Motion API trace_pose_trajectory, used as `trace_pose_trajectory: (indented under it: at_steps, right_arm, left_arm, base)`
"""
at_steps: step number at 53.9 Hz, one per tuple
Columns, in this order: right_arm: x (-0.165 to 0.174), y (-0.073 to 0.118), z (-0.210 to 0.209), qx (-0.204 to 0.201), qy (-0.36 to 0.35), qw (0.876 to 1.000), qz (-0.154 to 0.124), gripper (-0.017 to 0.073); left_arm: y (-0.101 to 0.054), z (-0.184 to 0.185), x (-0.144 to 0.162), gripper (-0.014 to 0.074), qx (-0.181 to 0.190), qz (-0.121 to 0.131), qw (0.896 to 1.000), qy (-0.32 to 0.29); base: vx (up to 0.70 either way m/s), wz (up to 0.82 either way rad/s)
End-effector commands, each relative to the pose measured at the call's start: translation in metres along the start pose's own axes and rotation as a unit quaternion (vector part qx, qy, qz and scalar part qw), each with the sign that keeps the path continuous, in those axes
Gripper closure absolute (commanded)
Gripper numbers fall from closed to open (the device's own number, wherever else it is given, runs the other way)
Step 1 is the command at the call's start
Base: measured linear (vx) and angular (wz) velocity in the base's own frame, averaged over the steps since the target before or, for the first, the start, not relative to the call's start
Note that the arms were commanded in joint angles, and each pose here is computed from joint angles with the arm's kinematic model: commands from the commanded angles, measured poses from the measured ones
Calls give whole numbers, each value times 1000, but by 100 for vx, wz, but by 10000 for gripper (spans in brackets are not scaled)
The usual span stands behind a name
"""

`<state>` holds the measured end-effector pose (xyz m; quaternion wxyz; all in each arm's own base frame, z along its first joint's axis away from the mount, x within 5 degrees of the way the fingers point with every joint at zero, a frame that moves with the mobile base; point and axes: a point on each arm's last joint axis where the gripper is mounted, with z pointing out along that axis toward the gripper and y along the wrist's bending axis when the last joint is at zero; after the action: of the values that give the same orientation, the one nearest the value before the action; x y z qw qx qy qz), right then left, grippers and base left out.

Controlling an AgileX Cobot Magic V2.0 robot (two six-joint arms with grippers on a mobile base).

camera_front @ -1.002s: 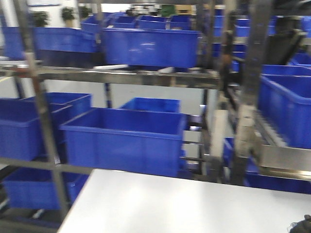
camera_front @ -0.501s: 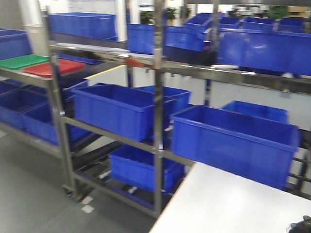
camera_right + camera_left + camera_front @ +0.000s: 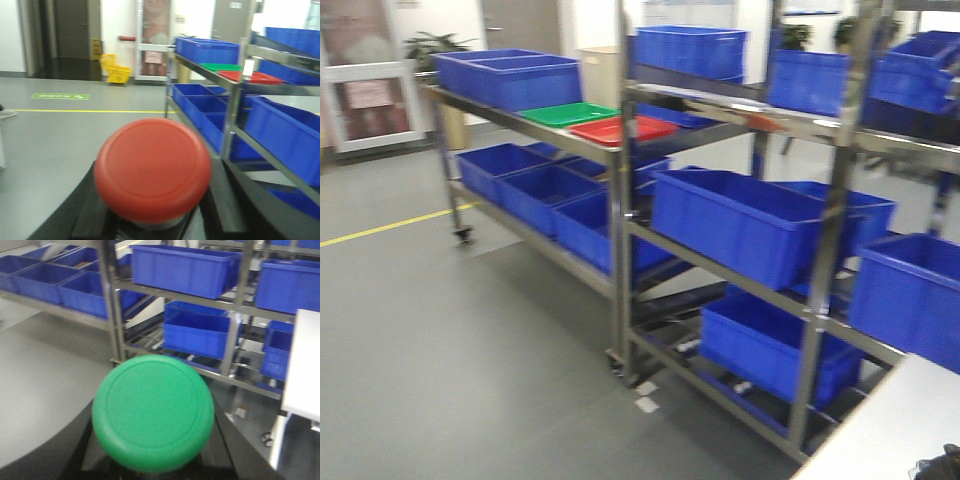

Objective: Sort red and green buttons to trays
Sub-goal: 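Drive the base away from the shelves holding both buttons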

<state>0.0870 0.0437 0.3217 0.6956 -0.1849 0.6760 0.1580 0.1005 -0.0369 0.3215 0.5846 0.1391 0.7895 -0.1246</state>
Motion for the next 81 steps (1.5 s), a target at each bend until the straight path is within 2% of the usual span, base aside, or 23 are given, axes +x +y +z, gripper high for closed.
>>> trace_pose_trajectory:
  at_steps: [1, 35, 56, 81]
  right_arm:
    - [-10, -3, 0, 14, -13, 1000, -7, 569]
    - [-10, -3, 0, 13, -13, 1000, -7, 569]
    - [-10, -3, 0, 13, -13, 1000, -7, 569]
    - [-10, -3, 0, 15, -13, 1000, -7, 569]
  left_arm:
    - [1, -4, -18, 594, -9, -8, 998, -58]
    - [1, -4, -18, 594, -9, -8, 998, -57]
    - [1, -4, -18, 594, -9, -8, 998, -58]
    - [1, -4, -18, 594, -9, -8, 998, -57]
  base:
    - [-11, 68]
    - [-1, 60]
    - [21, 27]
    - [43, 9]
